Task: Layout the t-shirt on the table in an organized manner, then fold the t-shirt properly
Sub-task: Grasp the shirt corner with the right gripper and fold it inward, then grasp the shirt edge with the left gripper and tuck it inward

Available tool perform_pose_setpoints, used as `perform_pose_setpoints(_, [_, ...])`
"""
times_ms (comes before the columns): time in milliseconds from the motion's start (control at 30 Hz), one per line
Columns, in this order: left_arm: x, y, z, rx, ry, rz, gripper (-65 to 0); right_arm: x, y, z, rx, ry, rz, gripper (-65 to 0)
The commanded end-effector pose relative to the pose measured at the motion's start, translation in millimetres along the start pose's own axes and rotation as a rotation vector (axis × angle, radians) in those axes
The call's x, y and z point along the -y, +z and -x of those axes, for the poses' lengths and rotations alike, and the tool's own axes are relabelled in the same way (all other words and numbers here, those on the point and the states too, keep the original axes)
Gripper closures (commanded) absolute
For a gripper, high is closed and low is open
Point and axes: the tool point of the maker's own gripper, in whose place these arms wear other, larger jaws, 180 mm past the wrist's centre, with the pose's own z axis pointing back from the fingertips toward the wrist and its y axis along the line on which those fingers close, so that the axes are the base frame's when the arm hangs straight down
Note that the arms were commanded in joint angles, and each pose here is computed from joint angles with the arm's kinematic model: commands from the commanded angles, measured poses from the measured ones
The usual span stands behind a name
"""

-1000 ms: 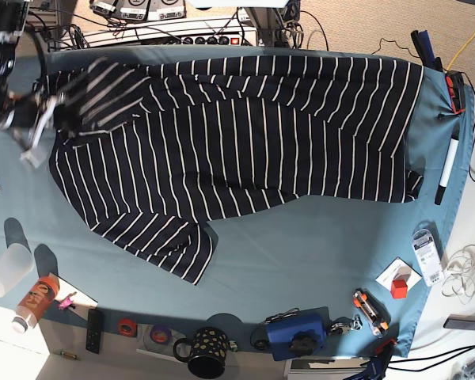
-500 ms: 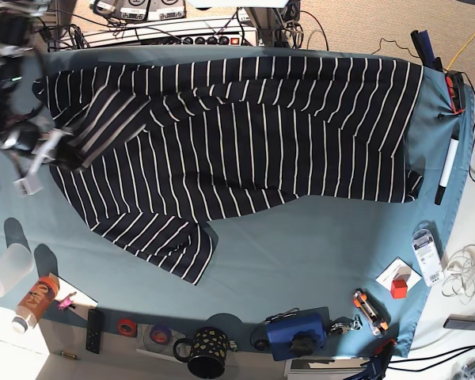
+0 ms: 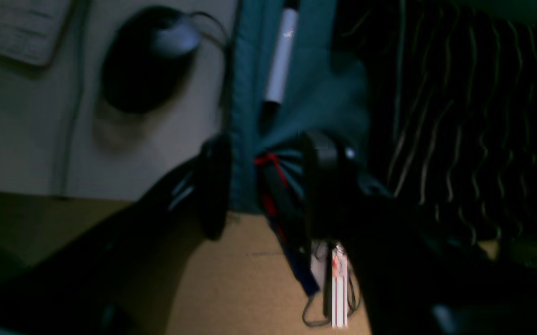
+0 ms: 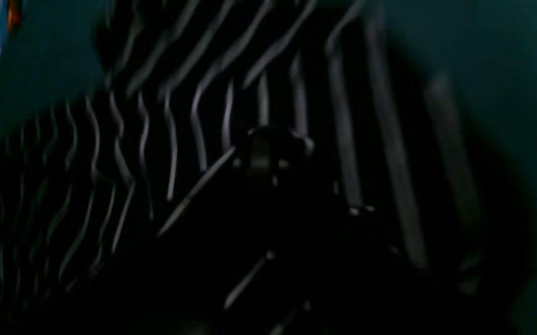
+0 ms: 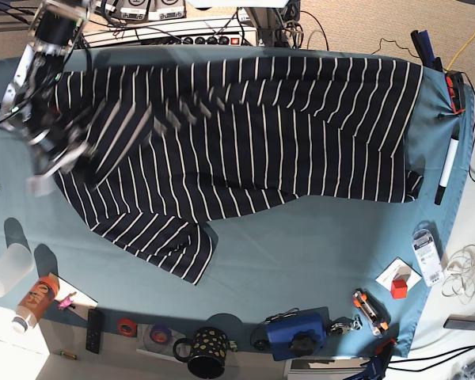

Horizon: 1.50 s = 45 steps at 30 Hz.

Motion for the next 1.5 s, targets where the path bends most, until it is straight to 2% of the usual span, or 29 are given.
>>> perform_pose_setpoints(0, [7.7,-1.2,-8.9,0.024,-0.029,0.028,-26.4,5.1,5.0,-25.8,0.071,0.019,0.017,0.0])
perform_pose_setpoints(167, [59.3,-34.2,17.0,-0.056,-0.089,0.206,-26.4,19.6,6.4,-17.1,0.04,0.0,0.084,0.0])
perform_pose_setpoints(300, [105.1,-55.1,19.4,-0.034,-0.124,0.354,-26.4,22.9,4.8,-7.8,0.009,-0.019,0.086,0.0])
perform_pose_setpoints(400, [126.6,-69.6,30.7,-0.056,-0.206,0.395,-26.4,18.1,4.7,1.1,-0.043,0.01,0.058,0.0])
perform_pose_setpoints(467, [135.0,-79.0,44.2,-0.099,-0.272,0.393,-26.4,11.5,4.9,8.5,-0.084,0.051,0.02,0.0])
perform_pose_setpoints(567, [146.7,-90.1,51.9,-0.102,-0.347,0.391,-26.4,7.4,6.3,16.1,-0.13,0.041,-0.006,-9.7])
perform_pose_setpoints(667, [153.2,-97.8,44.9,-0.072,-0.396,0.387,-26.4,5.4,6.6,14.5,-0.124,0.033,-0.018,-9.9])
perform_pose_setpoints(900, [150.5,-109.1,1.7,0.024,-0.393,0.337,-26.4,5.3,6.5,14.7,-0.124,0.032,-0.019,-9.9])
perform_pose_setpoints(1067, [136.0,-116.0,-1.1,-0.008,-0.451,0.261,-26.4,5.3,6.4,14.5,-0.124,0.033,-0.018,-9.9])
perform_pose_setpoints(1200, [133.7,-115.9,7.2,-0.054,-0.459,0.259,-26.4,5.3,6.4,14.5,-0.124,0.033,-0.018,-9.9])
perform_pose_setpoints(1467, [134.4,-115.9,7.0,-0.052,-0.456,0.263,-26.4,5.3,6.4,14.2,-0.122,0.033,-0.019,-9.9])
